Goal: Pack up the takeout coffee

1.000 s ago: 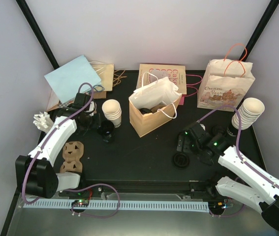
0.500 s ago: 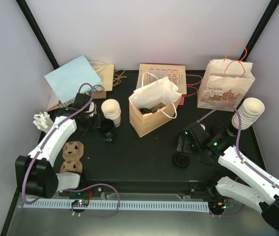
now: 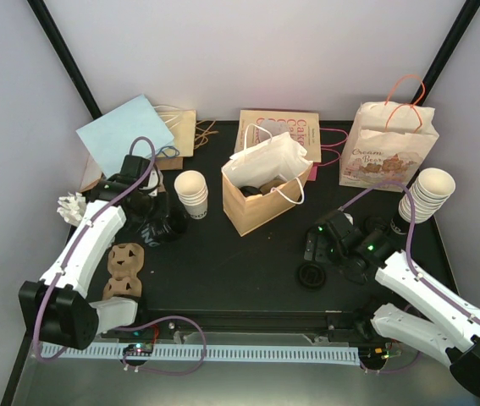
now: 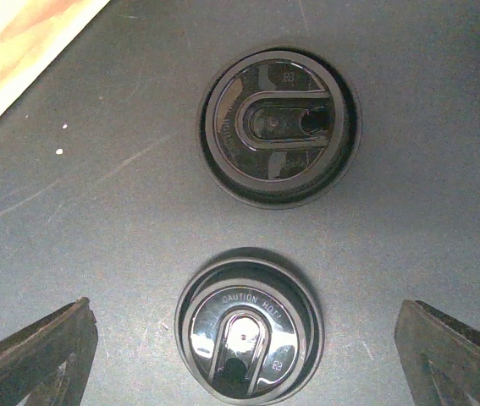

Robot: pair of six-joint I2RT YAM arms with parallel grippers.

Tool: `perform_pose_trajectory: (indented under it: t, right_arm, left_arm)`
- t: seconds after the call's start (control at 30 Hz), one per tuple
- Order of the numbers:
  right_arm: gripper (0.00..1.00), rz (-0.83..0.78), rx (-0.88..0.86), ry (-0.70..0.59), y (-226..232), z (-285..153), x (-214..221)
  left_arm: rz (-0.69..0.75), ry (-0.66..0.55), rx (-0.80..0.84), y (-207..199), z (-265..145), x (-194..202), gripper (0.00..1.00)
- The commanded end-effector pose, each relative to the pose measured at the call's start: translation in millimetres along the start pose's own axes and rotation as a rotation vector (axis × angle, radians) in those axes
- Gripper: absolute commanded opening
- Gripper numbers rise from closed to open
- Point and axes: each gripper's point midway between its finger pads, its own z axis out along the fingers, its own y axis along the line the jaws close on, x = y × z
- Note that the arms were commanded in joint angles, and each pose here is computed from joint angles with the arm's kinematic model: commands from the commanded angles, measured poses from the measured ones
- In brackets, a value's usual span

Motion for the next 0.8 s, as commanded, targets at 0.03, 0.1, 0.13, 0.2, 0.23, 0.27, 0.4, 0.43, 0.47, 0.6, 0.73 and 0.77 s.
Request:
perform_pose_trajectory:
  t: [0.03, 0.1, 0.13, 0.2, 0.23, 0.27, 0.4, 0.43, 0.47, 0.6, 0.73, 0.77]
  right_arm:
    - [0.98, 0.006, -0.007, -0.029, 2.6, -2.4, -8.1]
    - [0.98, 0.006, -0.008, -0.027, 2.8, -2.1, -7.6]
    - [0.98, 0.005, -0.007, -0.026, 2.5, -1.8, -7.3]
    - [0.98, 0.007, -0.007, -0.024, 2.3, -1.7, -6.9]
    - [0.98, 0.005, -0.006, -0.025, 2.1, -1.8, -7.0]
    - [0.98, 0.006, -0.006, -0.026, 1.9, -1.9, -7.0]
    - [0.98, 0.005, -0.007, -0.027, 2.1, -1.9, -7.0]
    - [0.98, 0.005, -0.008, -0.027, 2.2, -1.9, -7.1]
    - [0.98, 0.005, -0.009, -0.025, 2.5, -1.6, -6.7]
    - [0.98, 0.007, -0.015, -0.025, 4.0, -0.5, -7.0]
    - [0.98, 0.003, -0.013, -0.02, 4.1, -0.1, -6.4]
    - [0.98, 0.003, -0.011, -0.021, 3.8, 0.0, -6.5]
  left_arm:
    - [0.017, -0.035, 0.034, -7.3, -22.4, -6.6, 0.01]
    - [0.017, -0.029, 0.035, -7.1, -20.9, -5.5, 0.01]
    - [0.018, -0.024, 0.035, -7.0, -19.8, -4.4, 0.02]
    - [0.019, -0.018, 0.037, -7.2, -18.6, -2.7, 0.02]
    - [0.019, -0.018, 0.038, -7.3, -18.5, -2.5, 0.02]
    - [0.02, -0.019, 0.038, -7.2, -18.6, -2.1, 0.02]
    - [0.047, -0.005, 0.062, -10.3, -14.9, 1.9, 0.19]
    - [0.054, 0.007, 0.072, -11.8, -11.7, 4.4, 0.26]
    - [0.056, 0.019, 0.078, -12.6, -7.4, 7.0, 0.32]
    - [0.068, 0.036, 0.057, -14.2, 10.4, 14.9, 0.47]
    - [0.069, 0.001, -0.003, -12.8, 19.6, 9.6, 0.48]
    - [0.07, -0.007, -0.015, -13.5, 21.9, 7.5, 0.48]
